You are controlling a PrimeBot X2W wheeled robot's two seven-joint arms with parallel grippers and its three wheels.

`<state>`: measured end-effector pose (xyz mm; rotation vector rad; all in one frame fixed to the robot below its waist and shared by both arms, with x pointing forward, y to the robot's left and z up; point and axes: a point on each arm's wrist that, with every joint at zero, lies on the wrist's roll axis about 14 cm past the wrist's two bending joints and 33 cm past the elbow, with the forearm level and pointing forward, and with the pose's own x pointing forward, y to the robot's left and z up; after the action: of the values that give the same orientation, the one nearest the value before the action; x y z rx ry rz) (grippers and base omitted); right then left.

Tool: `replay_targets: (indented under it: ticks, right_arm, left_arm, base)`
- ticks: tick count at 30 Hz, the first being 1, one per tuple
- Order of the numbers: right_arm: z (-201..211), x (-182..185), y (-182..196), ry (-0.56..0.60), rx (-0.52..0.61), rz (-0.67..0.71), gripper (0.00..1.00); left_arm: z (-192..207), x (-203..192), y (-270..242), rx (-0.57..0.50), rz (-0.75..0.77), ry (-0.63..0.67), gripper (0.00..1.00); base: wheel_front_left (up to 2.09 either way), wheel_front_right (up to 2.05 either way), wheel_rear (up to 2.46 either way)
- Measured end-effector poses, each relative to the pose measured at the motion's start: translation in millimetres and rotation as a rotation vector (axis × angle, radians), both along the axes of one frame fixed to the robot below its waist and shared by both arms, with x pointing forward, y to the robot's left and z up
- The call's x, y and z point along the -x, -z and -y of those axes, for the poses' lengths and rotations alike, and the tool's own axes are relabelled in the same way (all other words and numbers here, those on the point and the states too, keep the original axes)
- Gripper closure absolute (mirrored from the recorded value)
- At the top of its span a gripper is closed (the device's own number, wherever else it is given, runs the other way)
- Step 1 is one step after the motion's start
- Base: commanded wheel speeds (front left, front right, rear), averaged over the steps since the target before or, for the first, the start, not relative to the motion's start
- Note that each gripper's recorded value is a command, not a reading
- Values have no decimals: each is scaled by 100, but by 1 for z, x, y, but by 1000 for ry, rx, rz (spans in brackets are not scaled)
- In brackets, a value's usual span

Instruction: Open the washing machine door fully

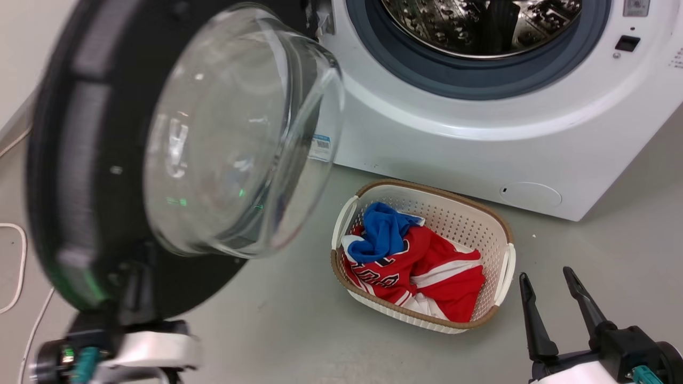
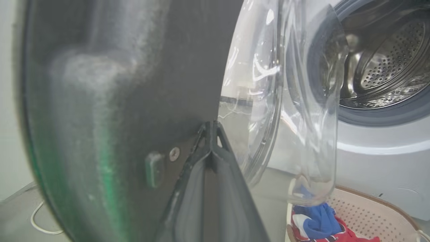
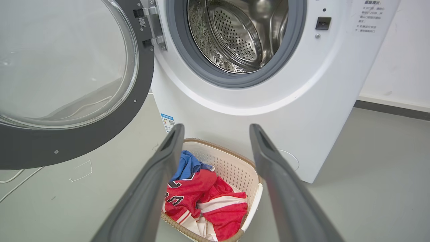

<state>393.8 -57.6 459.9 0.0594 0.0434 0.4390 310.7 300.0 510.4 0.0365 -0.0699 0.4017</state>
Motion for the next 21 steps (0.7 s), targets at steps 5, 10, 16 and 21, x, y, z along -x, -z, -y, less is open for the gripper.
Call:
replay_targets:
  ticks: [5,10,16,21]
  right_arm:
    - [2,-2,6,8,3,-16,0]
    - [1,-7,7,5,3,-13,0]
    - [-2,-12,11,-2,10,-16,0]
    - [-3,-19,15,-3,18,-14,0]
  left_arm:
    - [-40,7,-5,-24,5,-116,100]
    - [-68,8,-13,-42,20,-188,100]
    - [-93,4,-17,-52,24,-237,100]
    - [-113,-2,-18,-54,21,-274,100]
  base:
    - [0,0,0]
    - [0,0,0]
    - [0,0,0]
    - [0,0,0]
